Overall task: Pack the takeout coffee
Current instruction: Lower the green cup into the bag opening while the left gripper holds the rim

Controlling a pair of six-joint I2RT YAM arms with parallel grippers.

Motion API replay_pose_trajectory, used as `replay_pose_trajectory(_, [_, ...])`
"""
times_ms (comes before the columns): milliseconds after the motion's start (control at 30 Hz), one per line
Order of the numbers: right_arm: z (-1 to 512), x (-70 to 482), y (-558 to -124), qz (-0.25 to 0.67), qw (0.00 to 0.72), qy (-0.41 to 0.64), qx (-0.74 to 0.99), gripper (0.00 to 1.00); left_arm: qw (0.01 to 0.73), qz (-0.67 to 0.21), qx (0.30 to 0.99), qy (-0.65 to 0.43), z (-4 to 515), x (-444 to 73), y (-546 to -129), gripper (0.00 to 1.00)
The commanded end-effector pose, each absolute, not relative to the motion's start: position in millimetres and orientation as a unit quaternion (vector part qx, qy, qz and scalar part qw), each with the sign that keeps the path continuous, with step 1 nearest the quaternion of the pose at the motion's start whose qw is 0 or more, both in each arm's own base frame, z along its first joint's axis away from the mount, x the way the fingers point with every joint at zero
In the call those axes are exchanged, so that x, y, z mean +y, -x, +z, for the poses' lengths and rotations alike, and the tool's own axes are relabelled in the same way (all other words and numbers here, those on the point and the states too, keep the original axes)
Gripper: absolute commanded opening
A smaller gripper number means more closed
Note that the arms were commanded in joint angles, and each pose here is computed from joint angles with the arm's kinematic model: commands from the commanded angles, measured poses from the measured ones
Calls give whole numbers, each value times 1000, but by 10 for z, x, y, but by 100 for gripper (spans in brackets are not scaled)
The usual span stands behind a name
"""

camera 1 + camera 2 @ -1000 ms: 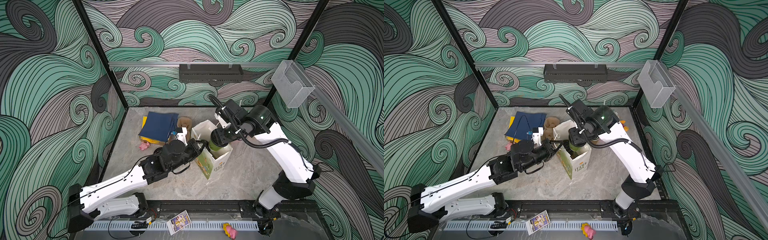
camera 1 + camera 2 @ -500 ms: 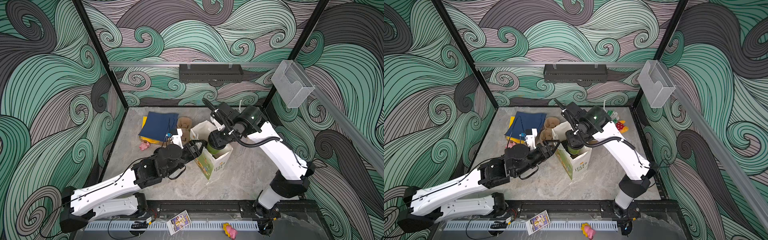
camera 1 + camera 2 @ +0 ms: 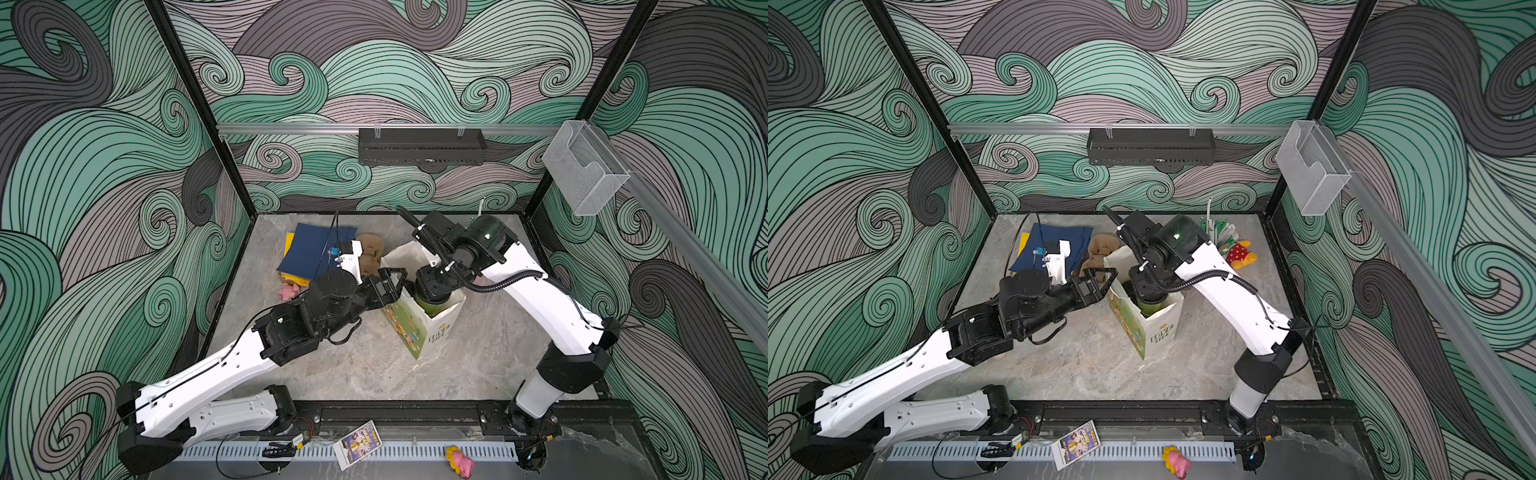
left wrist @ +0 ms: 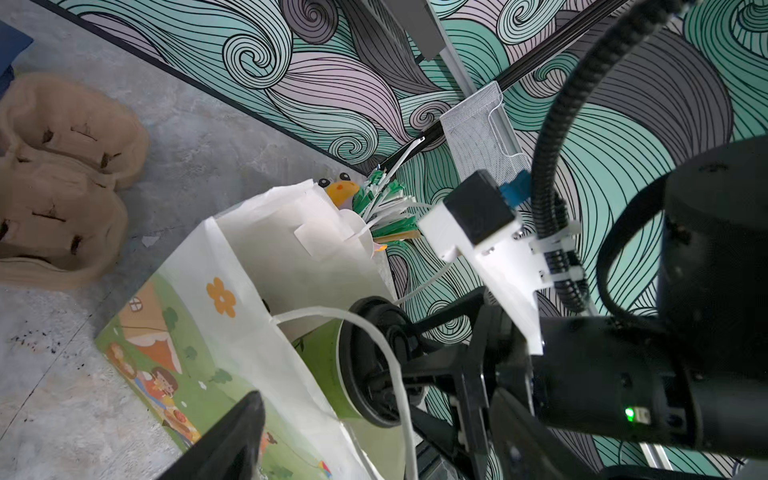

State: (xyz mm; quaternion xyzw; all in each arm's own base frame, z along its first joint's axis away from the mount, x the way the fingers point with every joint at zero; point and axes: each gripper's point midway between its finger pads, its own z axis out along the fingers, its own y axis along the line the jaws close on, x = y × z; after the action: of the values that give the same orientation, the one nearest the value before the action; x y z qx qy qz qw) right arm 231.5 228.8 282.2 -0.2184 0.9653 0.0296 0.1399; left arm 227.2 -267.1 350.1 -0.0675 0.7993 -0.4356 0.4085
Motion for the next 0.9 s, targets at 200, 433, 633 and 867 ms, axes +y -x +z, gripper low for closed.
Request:
replay_pose_trajectory(200, [2734,2315,-2331,39,144,206,967,64,375,-434,818,41,3365,-2752,-2332,66])
replay_pose_trajectory(433, [2653,2328,-2364,35,141,207,968,64,368,-434,821,46,3288,-2745,-2326,37])
replay_pose_trajectory(633, [2561,2288,-2375,37,139,202,969,64,359,-434,825,51,3217,-2736,-2315,15])
replay_pose_trajectory(867, [2493,2341,-2383,48,141,214,965,64,356,-436,824,62,3166,-2713,-2308,0])
